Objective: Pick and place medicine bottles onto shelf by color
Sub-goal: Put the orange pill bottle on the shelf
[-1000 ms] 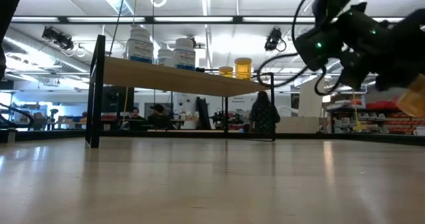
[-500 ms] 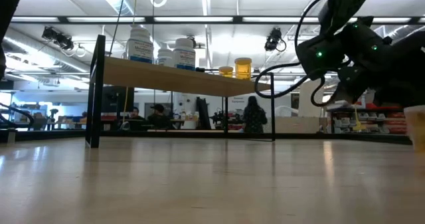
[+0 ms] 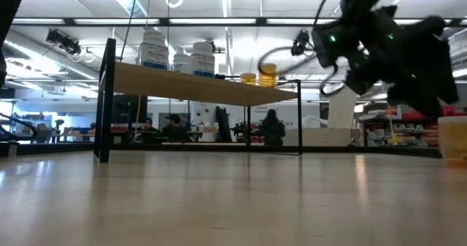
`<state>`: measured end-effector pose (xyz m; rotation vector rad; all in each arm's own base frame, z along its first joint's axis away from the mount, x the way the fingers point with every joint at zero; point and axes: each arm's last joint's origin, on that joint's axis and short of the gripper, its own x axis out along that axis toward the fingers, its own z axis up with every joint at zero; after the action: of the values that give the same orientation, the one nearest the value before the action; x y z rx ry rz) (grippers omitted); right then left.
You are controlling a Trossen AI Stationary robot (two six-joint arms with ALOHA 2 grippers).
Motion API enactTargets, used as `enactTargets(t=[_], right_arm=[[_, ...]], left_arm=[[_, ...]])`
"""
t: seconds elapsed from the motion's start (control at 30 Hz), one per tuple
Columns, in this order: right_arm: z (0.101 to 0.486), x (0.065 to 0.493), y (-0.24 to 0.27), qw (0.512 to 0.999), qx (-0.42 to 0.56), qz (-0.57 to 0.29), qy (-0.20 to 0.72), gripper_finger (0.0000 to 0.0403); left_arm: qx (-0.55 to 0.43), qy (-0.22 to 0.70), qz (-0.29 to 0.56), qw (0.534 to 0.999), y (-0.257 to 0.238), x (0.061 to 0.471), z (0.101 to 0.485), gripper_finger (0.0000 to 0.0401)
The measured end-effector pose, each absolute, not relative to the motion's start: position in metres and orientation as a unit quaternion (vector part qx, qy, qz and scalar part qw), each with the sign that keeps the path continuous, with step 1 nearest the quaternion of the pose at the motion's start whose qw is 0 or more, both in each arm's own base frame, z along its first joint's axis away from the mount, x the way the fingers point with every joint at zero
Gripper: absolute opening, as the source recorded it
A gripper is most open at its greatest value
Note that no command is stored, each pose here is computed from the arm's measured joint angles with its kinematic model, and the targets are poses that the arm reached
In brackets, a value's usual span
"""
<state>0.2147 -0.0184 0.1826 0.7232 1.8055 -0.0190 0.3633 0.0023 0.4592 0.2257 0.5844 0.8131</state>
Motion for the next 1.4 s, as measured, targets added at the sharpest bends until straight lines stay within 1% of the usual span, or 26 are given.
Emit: enactTargets(t=[0.27,0.4,0.53,0.67,0.8,0.9,1.0,1.17,1.3,1.4], right_arm=[[0.238,0.238,-0.019,0.602,0.283,-0.006,0.747,0.0333],[0.268,0.244,-0.015,0.632,0.243,-0.017,0.736,0.0333],[0.295,0.236,-0.008,0.678,0.195,-0.044,0.708,0.033],[0.307,0.213,0.002,0.704,0.177,-0.074,0.683,0.0304],[0.302,0.187,0.012,0.729,0.15,-0.094,0.661,0.0276],[0.284,0.172,0.017,0.73,0.15,-0.098,0.66,0.0276],[0.264,0.16,0.022,0.724,0.152,-0.095,0.666,0.0293],[0.236,0.154,0.029,0.718,0.149,-0.088,0.674,0.0335],[0.223,0.153,0.032,0.715,0.153,-0.093,0.676,0.0372],[0.218,0.154,0.034,0.722,0.148,-0.092,0.67,0.0393]], left_arm=[[0.105,0.279,0.389,0.872,0.002,0.363,0.459,0.0177],[0.1,0.28,0.389,0.872,-0.001,0.363,0.458,0.0172],[0.102,0.28,0.386,0.873,-0.003,0.363,0.458,0.0173],[0.102,0.28,0.386,0.873,-0.002,0.363,0.458,0.0172],[0.101,0.28,0.387,0.873,-0.001,0.363,0.458,0.0174],[0.1,0.278,0.388,0.873,-0.001,0.363,0.459,0.0176],[0.099,0.276,0.388,0.874,-0.001,0.363,0.459,0.0174],[0.097,0.275,0.387,0.875,-0.002,0.363,0.459,0.0173],[0.093,0.277,0.38,0.878,-0.003,0.363,0.459,0.0174],[0.093,0.277,0.378,0.878,-0.003,0.363,0.459,0.0172]])
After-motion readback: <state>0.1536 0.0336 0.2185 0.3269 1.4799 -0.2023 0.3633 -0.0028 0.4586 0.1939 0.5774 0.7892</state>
